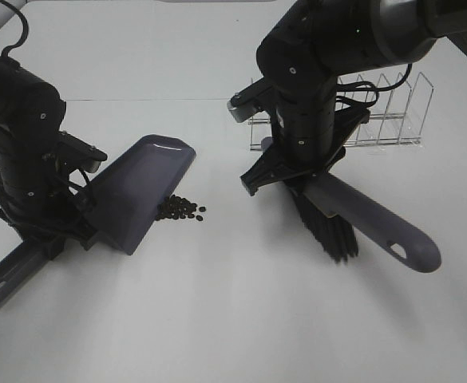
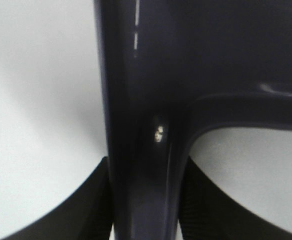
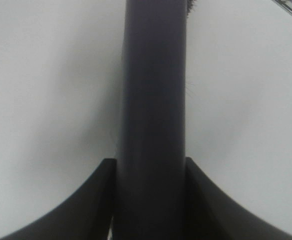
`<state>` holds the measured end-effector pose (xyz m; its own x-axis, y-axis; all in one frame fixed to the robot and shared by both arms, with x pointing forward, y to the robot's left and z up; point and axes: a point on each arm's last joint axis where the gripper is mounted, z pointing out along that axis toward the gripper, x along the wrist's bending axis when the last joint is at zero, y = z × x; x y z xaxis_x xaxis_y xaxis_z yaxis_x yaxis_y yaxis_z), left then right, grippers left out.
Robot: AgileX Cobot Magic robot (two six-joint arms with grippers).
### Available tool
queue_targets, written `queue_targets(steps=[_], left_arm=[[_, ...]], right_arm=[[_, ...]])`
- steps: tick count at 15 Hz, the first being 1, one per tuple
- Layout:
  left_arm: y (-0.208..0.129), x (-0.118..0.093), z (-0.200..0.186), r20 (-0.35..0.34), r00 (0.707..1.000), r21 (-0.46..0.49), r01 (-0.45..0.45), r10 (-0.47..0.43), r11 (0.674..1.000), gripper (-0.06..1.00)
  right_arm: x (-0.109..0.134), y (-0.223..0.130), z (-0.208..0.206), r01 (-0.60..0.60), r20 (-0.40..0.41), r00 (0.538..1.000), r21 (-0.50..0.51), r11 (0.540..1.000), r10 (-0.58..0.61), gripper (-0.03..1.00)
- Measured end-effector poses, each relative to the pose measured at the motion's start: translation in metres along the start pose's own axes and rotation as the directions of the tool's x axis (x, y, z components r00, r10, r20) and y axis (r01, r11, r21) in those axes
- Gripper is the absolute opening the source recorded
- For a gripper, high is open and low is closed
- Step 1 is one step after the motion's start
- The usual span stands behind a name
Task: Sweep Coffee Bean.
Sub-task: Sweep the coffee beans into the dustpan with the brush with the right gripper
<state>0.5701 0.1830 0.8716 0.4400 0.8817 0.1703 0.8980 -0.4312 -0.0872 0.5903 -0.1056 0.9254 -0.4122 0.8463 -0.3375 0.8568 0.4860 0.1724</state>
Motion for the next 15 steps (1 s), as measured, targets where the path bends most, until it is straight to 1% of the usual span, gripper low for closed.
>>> queue_targets(steps=[1,2,3,6,8,11,12,14,15], left_arm=[[0.000,-0.001,0.000,0.006,1.000,0.001,-0.002,0.002,1.000,0.33],[0.000,-0.001,0.000,0.013,1.000,0.002,-0.004,0.004,1.000,0.33],[0.000,-0.001,0.000,0.015,1.000,0.002,-0.005,0.005,1.000,0.33],[0.000,-0.003,0.000,0.028,1.000,0.004,0.001,-0.001,1.000,0.33],[-0.001,-0.003,0.000,0.031,1.000,0.006,0.004,-0.004,1.000,0.33],[0.000,-0.003,0.000,0.036,0.999,0.006,0.007,-0.007,1.000,0.33],[0.000,-0.003,0.000,0.038,0.999,0.007,0.010,-0.010,1.000,0.33],[-0.001,-0.004,0.000,0.049,0.998,0.014,0.024,-0.025,1.000,0.33],[-0.001,-0.005,0.000,0.053,0.998,0.016,0.031,-0.032,0.999,0.33]], right_arm=[[0.009,0.004,0.001,-0.009,-0.034,0.999,-0.019,1.000,0.008,0.36],[0.021,0.015,0.005,-0.040,-0.100,0.994,-0.040,0.998,0.036,0.36],[0.024,0.019,0.006,-0.047,-0.122,0.992,-0.042,0.998,0.042,0.36],[0.039,0.038,0.015,-0.060,-0.228,0.972,-0.044,0.997,0.048,0.36],[0.049,0.050,0.018,-0.071,-0.302,0.952,-0.054,0.996,0.052,0.36],[0.061,0.061,0.026,-0.102,-0.389,0.919,-0.079,0.992,0.064,0.36],[0.063,0.063,0.027,-0.109,-0.405,0.912,-0.086,0.990,0.065,0.36],[0.071,0.068,0.033,-0.160,-0.468,0.879,-0.114,0.981,0.089,0.36],[0.079,0.074,0.039,-0.206,-0.522,0.848,-0.162,0.965,0.093,0.36]])
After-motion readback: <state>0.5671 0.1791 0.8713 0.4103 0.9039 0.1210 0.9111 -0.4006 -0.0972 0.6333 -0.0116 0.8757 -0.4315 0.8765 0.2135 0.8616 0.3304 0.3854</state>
